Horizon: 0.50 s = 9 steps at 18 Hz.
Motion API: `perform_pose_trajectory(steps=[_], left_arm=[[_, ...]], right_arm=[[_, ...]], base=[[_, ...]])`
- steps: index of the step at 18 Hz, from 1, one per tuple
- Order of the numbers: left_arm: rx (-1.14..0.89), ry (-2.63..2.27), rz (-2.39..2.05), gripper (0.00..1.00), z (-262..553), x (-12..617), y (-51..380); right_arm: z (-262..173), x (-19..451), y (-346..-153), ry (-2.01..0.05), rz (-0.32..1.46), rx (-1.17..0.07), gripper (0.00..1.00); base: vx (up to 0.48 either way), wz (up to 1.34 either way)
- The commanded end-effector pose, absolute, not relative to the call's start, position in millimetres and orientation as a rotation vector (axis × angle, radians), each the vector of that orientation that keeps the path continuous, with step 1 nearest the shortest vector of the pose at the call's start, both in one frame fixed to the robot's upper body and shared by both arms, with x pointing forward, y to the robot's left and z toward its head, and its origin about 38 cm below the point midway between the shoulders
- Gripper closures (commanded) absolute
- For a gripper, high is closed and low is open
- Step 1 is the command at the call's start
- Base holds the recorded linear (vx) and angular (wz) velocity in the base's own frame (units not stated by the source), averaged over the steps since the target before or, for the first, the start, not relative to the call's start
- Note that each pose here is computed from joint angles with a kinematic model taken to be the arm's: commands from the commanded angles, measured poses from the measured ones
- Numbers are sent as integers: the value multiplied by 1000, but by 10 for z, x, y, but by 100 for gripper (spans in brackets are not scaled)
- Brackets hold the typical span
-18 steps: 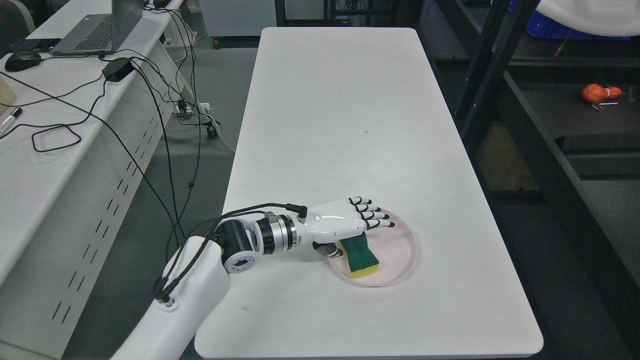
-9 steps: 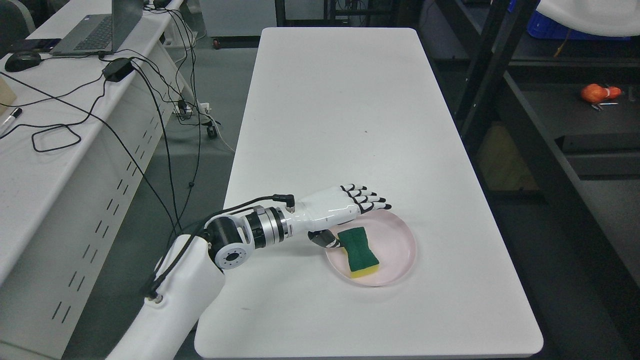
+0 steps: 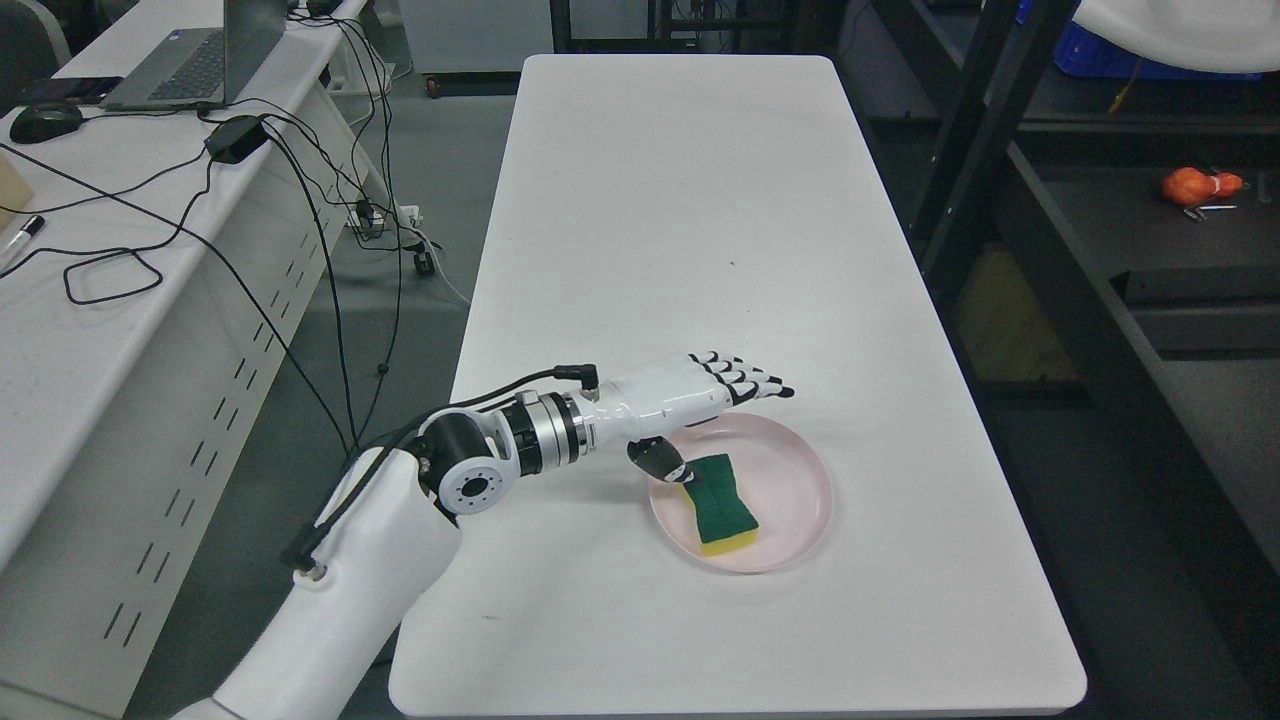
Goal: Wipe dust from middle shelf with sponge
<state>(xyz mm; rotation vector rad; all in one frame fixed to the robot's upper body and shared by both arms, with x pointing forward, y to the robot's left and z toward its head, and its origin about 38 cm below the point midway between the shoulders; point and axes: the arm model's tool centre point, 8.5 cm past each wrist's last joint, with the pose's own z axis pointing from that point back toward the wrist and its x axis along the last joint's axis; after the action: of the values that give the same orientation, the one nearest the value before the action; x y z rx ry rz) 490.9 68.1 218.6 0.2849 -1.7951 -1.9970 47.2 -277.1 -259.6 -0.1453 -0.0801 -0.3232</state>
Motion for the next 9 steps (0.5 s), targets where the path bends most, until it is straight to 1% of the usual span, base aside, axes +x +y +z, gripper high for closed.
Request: perform_pose_trajectory(steps=[1,3,6,9], left_arm=[[394,-1669,-2204,11,2292,4930,510],[485,-1618,-2270,9,2319,4955,417],[466,-1638,-2296,2,2334,4888,255],[416,-1726,-2245,2,2496,4857,166]], right_arm=[[-2588,460,-2873,-29,-324,-152,0],[-2588,460,-2873,-29,-324,-152,0],[-2587,460,-2874,-29,-324,-154,0],[-2588,460,-2873,-29,-324,-152,0]], base=[[0,0],[0,0],[0,0],[0,0]])
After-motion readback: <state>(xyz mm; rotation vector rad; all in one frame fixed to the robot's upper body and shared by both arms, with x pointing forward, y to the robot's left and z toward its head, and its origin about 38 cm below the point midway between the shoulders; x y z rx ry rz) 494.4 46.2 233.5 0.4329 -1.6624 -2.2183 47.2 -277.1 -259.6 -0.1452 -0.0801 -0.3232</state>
